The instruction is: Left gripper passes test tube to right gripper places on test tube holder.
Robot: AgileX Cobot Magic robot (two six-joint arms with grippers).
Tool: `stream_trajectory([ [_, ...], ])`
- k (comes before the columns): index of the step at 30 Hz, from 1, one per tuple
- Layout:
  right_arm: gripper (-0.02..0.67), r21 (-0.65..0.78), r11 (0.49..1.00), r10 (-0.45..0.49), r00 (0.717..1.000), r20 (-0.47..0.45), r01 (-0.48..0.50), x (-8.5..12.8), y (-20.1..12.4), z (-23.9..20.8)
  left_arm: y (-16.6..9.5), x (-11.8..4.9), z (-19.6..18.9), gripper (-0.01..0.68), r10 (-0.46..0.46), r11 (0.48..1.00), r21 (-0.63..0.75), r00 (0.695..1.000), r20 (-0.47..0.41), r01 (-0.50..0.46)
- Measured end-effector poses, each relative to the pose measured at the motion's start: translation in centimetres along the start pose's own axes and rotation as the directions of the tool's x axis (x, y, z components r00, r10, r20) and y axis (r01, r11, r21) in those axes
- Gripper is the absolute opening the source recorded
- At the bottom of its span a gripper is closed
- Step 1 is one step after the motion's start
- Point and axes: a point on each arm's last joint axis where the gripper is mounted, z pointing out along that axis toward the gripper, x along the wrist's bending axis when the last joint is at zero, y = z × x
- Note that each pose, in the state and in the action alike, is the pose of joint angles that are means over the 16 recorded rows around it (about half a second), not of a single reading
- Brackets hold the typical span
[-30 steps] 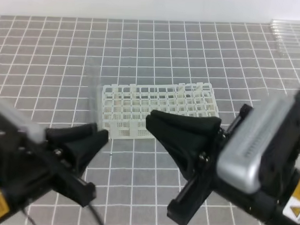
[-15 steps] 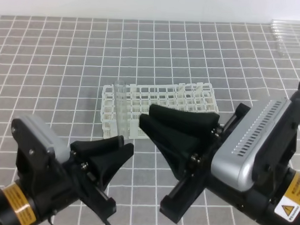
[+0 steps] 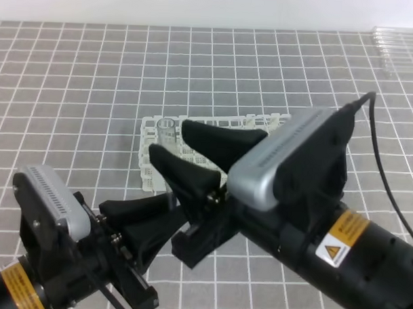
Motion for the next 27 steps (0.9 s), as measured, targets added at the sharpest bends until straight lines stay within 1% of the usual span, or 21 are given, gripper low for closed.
stream_trajectory([
  [6, 0.314, 0.017, 1.000, 0.010, 1.000, 0.028, -0.010, -0.1, -0.3, 0.8, 0.1, -0.2, 0.0, 0.021, 0.018, 1.000, -0.008, 1.000, 0.023, -0.018],
  [16, 0.305, 0.034, 0.999, 0.013, 0.999, 0.049, -0.015, -0.1, -0.6, 1.5, 0.0, -0.4, 0.0, 0.044, 0.037, 0.999, -0.009, 0.998, 0.048, -0.036],
  [20, 0.275, 0.037, 0.999, 0.014, 0.999, 0.050, -0.016, -0.1, -0.7, 1.7, 0.1, -0.5, 0.0, 0.038, 0.037, 0.999, -0.012, 0.998, 0.052, -0.036],
  [24, 0.219, 0.039, 0.999, 0.016, 0.999, 0.050, -0.018, -0.1, -0.7, 1.8, 0.0, -0.5, 0.1, 0.044, 0.033, 0.999, -0.009, 0.998, 0.053, -0.032],
  [27, 0.177, 0.040, 0.999, 0.018, 0.999, 0.050, -0.020, -0.1, -0.7, 1.8, 0.0, -0.5, 0.1, 0.033, 0.025, 1.000, -0.012, 0.998, 0.054, -0.024],
])
